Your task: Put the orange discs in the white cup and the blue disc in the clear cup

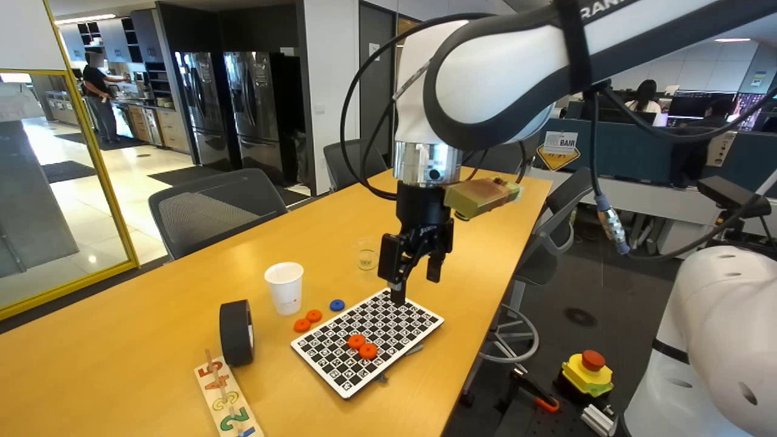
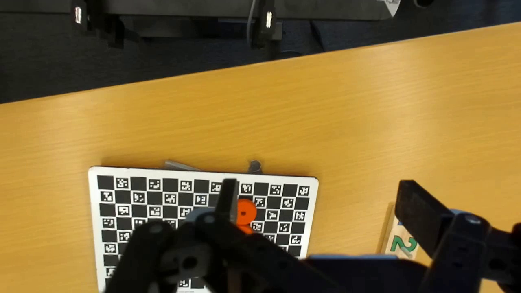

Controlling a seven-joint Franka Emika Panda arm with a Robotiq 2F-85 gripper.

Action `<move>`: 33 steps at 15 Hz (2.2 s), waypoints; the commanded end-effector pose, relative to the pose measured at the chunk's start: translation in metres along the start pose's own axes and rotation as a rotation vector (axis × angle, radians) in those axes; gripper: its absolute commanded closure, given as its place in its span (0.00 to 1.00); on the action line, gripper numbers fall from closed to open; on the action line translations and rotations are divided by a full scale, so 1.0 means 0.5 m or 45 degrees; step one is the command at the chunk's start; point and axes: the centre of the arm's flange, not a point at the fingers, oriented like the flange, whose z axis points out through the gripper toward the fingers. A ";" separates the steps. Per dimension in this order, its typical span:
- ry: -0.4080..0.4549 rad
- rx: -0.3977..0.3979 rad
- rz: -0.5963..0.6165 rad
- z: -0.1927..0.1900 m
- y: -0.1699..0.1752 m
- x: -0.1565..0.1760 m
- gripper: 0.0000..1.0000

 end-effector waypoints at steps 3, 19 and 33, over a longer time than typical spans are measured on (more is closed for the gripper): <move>0.123 -0.080 0.122 0.041 -0.002 0.163 0.00; 0.247 -0.147 0.334 0.244 0.123 0.494 0.00; 0.156 -0.087 0.295 0.377 0.201 0.610 0.00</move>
